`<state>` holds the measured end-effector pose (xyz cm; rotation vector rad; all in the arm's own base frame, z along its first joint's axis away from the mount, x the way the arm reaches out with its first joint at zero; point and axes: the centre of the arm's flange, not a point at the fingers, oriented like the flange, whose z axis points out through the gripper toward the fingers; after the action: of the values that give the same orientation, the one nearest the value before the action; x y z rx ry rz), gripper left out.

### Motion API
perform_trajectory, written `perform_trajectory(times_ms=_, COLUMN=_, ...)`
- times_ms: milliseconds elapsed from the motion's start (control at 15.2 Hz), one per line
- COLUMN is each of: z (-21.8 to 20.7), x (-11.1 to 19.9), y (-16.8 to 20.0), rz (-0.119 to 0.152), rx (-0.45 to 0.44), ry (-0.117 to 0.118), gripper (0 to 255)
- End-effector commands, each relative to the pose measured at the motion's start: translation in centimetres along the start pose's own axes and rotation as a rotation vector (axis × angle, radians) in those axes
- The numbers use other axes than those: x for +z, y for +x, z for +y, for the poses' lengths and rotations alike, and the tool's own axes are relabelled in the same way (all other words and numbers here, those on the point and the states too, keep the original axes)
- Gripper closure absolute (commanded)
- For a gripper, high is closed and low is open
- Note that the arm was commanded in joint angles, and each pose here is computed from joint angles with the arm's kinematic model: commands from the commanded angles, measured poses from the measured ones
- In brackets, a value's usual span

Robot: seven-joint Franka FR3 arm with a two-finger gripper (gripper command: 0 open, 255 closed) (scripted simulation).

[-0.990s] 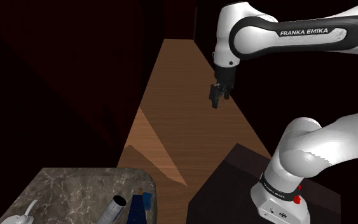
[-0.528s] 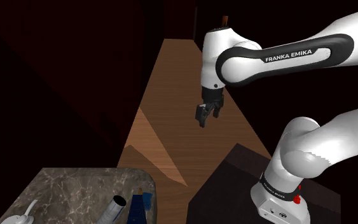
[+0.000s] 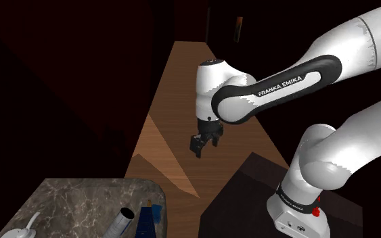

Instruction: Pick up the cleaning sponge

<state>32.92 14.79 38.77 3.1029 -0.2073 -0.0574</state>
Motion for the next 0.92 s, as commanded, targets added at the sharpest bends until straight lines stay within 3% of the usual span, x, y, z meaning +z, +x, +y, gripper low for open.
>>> perform_trajectory(times_ms=0, z=-2.0, x=1.8, y=0.0, rz=0.000, rx=0.017, ry=0.005, gripper=0)
perform_trajectory(times_ms=858, z=-14.3, x=13.2, y=2.1, rz=-0.007, rx=0.117, ry=0.030, gripper=0)
